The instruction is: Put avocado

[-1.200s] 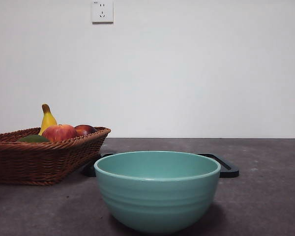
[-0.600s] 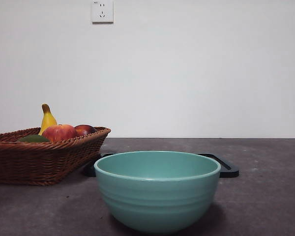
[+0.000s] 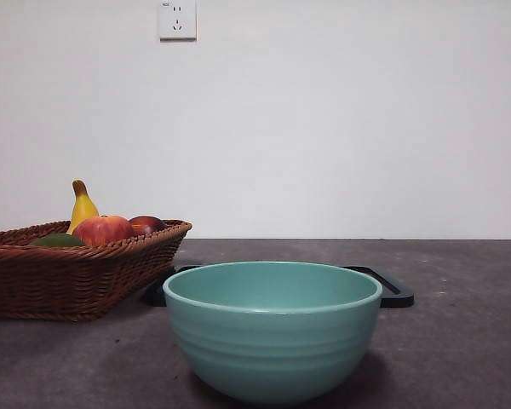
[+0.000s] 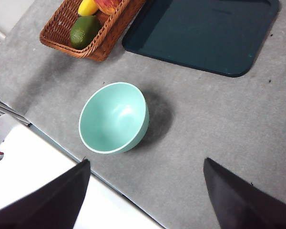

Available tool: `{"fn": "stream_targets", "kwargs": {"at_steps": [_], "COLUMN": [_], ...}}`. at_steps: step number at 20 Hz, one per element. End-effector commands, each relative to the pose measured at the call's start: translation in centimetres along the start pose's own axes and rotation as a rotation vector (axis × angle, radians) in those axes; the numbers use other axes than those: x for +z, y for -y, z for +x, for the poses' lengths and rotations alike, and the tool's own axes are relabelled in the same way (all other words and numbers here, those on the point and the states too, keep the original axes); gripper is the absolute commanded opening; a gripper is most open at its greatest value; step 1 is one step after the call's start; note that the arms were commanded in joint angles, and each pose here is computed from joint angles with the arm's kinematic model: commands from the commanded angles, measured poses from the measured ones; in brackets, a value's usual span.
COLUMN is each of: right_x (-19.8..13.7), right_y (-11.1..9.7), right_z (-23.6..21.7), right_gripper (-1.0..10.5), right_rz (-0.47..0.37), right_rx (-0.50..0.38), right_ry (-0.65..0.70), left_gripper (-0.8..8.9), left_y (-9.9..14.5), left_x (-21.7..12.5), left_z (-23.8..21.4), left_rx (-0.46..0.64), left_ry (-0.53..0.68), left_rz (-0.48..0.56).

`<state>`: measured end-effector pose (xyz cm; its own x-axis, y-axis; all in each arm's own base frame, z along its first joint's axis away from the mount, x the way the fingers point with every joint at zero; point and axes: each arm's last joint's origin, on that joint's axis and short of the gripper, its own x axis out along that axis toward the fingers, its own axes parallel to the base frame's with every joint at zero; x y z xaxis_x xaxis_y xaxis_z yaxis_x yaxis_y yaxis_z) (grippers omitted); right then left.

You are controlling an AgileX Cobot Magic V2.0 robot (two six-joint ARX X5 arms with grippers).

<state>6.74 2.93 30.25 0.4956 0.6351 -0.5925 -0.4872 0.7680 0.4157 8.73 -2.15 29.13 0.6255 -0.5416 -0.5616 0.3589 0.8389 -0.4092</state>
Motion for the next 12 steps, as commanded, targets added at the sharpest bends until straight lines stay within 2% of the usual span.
{"fn": "stream_targets", "kwargs": {"at_steps": [1,6,12], "right_x": [0.4,0.4,0.6], "right_y": [-0.2,-0.2,-0.2], "right_z": [-0.2,-0.2,-0.2], "right_gripper": [3.8,3.8,3.8], "right_rz": [-0.021,-0.023,-0.03], "right_rx": [0.005,0.005,0.006], "right_ry": [0.02,0.025,0.036], "left_gripper": [4.35,4.33,4.32], "left_y": [-0.1,-0.8,-1.4], "left_x": [1.3,3.7,7.7], "left_z": [0.4,2.3,5.5], "left_rx": [0.024,0.059,0.175], "left_ry": [0.022,0.008,-0.063], "left_rz": [0.016,0.019,0.033]}}
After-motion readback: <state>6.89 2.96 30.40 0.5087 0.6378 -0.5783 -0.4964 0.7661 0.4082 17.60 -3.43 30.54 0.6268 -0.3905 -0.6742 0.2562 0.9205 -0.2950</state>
